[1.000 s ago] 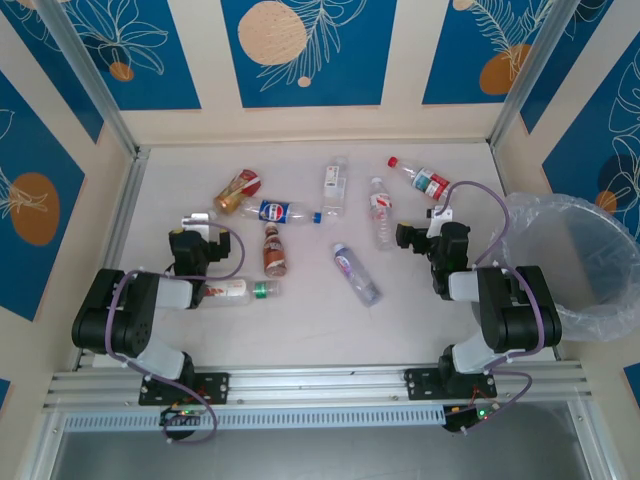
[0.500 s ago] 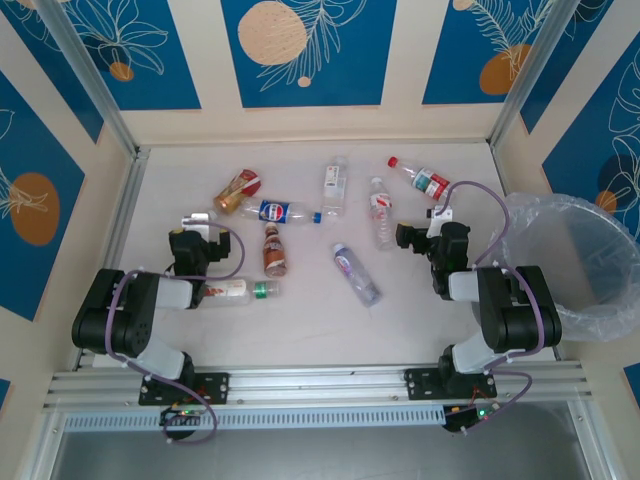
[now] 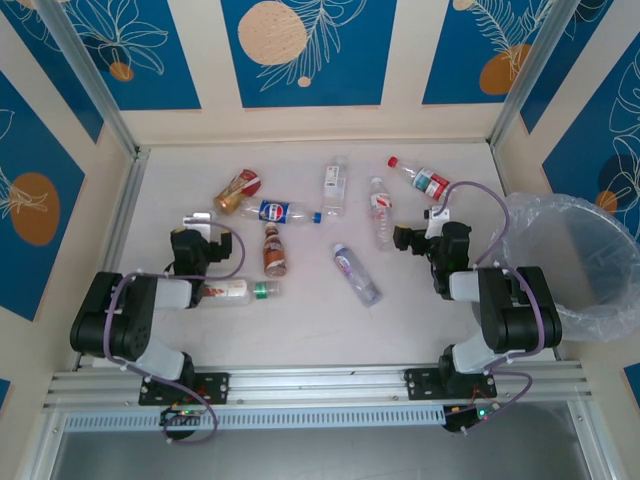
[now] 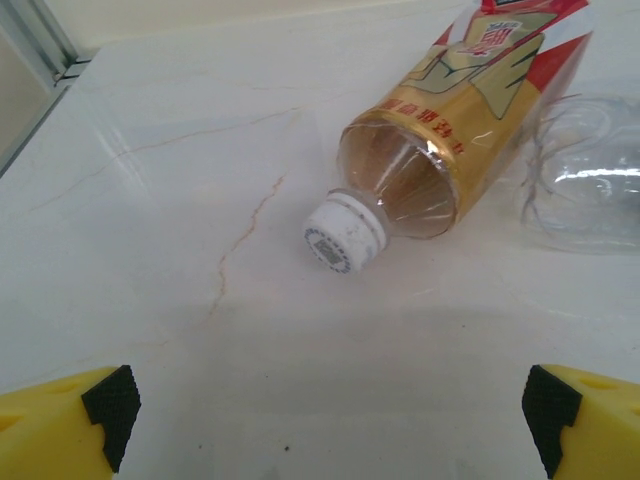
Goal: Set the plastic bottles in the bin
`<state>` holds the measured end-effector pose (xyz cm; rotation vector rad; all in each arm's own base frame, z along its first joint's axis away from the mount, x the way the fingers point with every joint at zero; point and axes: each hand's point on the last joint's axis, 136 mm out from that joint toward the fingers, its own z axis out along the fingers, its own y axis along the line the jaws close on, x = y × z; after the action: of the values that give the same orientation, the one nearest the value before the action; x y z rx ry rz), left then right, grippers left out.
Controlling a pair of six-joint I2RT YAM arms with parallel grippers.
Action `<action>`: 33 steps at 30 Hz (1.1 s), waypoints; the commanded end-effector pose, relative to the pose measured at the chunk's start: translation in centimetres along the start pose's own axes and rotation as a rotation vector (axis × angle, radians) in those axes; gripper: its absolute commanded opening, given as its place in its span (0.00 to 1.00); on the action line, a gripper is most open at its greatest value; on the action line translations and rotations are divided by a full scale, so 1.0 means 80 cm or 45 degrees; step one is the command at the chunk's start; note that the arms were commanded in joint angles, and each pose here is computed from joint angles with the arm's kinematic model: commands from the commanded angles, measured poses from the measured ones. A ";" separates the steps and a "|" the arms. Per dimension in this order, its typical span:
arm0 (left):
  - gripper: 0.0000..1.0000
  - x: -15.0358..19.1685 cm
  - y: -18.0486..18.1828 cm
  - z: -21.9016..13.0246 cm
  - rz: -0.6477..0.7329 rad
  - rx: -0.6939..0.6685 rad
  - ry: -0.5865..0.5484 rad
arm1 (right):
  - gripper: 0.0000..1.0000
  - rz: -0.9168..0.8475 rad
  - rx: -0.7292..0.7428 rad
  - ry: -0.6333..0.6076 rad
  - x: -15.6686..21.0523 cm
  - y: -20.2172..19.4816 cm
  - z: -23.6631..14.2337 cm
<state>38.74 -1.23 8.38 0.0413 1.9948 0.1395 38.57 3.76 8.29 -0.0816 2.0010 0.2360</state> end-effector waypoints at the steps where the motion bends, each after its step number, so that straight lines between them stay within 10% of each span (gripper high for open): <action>1: 1.00 -0.030 -0.007 -0.001 0.030 0.070 0.011 | 0.99 -0.085 -0.089 -0.029 -0.036 0.024 -0.003; 16: 0.99 -0.069 0.068 -0.076 -0.423 -0.313 0.053 | 0.99 -0.041 -0.176 0.127 -0.086 0.086 -0.025; 23: 1.00 -0.018 0.090 -0.176 -0.945 -0.606 0.494 | 0.99 0.260 -0.135 0.203 -0.108 0.100 -0.037; 33: 0.99 0.031 0.013 -0.222 -1.257 -0.412 0.957 | 0.99 0.483 -0.112 0.083 -0.135 0.095 -0.056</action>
<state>24.82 0.52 14.90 -1.1677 2.3340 -0.1247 38.25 10.22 20.14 0.1619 2.0883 0.5464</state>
